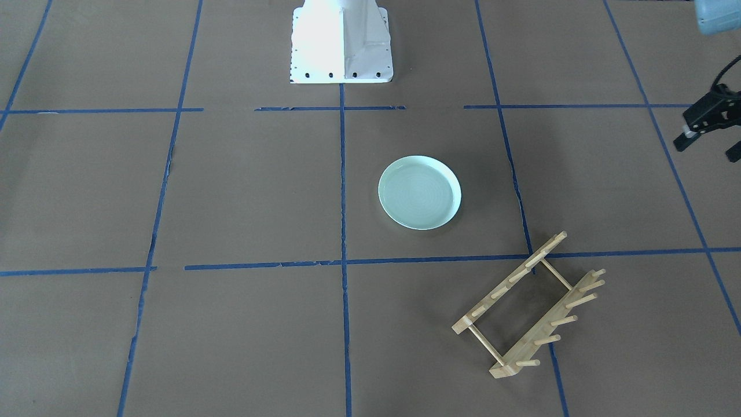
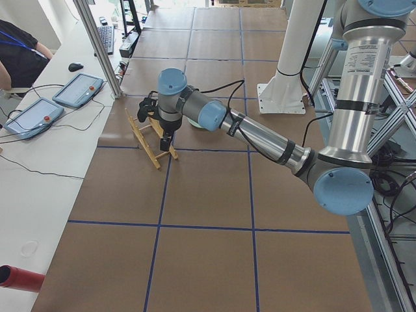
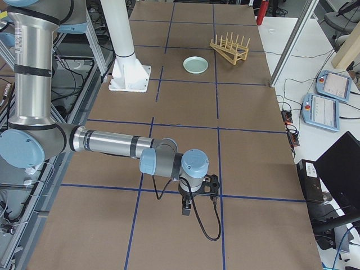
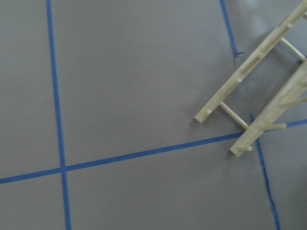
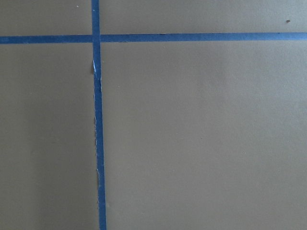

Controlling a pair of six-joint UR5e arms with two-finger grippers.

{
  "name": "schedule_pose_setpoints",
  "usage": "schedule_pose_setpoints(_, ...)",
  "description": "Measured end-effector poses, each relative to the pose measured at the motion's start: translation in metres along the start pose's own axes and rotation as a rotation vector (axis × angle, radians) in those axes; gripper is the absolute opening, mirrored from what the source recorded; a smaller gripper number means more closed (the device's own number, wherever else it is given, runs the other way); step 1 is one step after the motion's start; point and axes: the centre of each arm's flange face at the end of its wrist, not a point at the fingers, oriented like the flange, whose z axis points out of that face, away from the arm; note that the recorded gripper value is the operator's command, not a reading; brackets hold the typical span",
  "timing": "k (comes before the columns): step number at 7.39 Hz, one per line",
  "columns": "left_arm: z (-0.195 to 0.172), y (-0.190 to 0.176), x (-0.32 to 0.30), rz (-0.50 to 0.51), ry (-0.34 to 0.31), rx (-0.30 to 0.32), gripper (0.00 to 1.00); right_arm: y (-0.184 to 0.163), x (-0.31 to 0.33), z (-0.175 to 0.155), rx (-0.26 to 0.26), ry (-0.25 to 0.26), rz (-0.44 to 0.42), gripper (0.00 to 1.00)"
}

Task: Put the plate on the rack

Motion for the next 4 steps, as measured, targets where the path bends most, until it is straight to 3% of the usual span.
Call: schedule_pose_setpoints(4, 0.086, -0.008, 0.218, -0.127, -0.077, -0.065, 1.00, 0.000, 0.000, 0.000, 0.000, 0.000, 0.000, 1.00)
